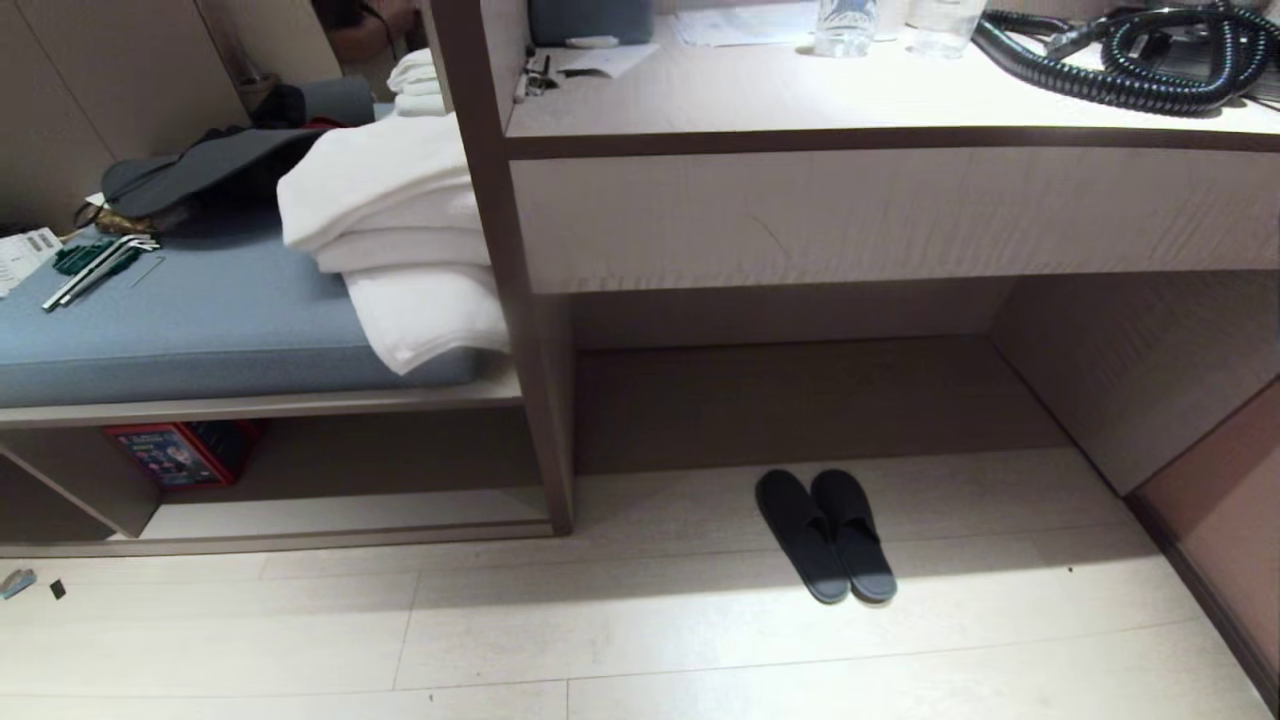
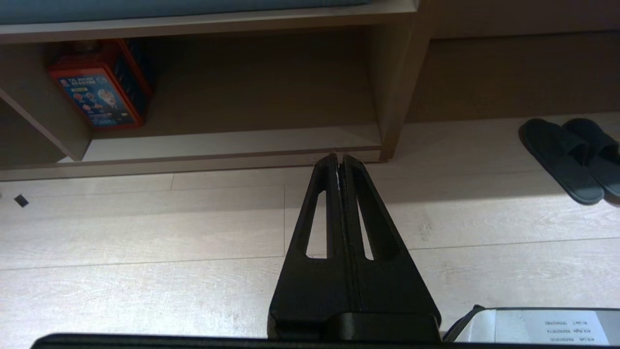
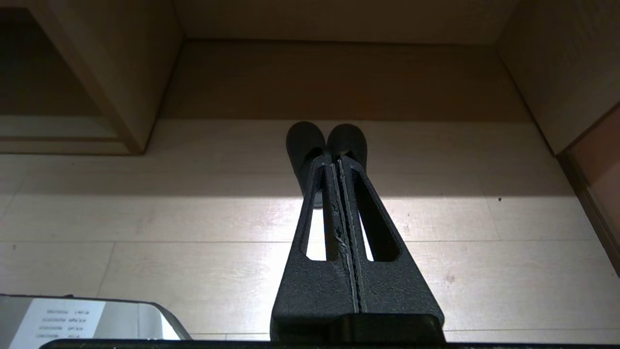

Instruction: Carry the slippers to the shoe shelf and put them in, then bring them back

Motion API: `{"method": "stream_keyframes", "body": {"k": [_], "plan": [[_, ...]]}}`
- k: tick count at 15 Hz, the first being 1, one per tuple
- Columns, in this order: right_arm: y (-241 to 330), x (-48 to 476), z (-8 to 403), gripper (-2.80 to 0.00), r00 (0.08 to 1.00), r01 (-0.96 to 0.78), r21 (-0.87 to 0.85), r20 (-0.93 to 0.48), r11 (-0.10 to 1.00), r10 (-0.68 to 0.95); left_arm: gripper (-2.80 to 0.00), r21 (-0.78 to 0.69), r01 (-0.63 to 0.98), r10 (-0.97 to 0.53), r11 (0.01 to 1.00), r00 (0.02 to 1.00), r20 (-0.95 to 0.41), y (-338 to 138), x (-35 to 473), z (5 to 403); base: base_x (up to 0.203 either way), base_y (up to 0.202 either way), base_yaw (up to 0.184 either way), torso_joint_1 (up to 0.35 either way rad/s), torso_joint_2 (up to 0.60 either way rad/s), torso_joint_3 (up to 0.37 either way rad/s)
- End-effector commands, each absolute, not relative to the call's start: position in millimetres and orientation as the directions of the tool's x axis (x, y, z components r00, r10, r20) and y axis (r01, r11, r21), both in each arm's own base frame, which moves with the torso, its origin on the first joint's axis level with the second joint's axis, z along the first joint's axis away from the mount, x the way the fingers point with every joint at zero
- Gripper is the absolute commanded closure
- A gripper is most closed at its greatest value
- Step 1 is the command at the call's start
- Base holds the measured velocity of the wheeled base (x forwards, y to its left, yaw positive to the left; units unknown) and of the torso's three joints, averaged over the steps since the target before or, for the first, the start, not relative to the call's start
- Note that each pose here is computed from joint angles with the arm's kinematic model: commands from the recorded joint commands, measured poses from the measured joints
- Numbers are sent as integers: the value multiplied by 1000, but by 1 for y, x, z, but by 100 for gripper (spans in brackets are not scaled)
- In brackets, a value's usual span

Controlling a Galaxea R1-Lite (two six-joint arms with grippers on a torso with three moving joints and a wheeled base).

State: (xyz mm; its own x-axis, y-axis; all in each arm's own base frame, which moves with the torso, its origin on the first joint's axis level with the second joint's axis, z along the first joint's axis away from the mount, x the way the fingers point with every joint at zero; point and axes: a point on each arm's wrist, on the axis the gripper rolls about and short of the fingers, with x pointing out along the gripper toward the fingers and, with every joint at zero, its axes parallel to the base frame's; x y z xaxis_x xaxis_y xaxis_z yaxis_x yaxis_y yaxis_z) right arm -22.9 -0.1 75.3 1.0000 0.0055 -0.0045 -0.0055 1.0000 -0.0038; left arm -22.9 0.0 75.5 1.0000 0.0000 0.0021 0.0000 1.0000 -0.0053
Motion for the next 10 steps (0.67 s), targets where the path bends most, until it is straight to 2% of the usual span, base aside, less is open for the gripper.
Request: {"method": "stream_keyframes", "body": {"k": [1,10], "plan": [[0,-23,75,0,1000,-6,-5,-6,1000,6,0,-6,0,0,1000,1000,3,0,-23,76,0,0,0,2,2,206],[0,-23,75,0,1000,-6,-5,-6,1000,6,0,-6,0,0,1000,1000,3,0,-23,76,0,0,0,4,2,204]]}}
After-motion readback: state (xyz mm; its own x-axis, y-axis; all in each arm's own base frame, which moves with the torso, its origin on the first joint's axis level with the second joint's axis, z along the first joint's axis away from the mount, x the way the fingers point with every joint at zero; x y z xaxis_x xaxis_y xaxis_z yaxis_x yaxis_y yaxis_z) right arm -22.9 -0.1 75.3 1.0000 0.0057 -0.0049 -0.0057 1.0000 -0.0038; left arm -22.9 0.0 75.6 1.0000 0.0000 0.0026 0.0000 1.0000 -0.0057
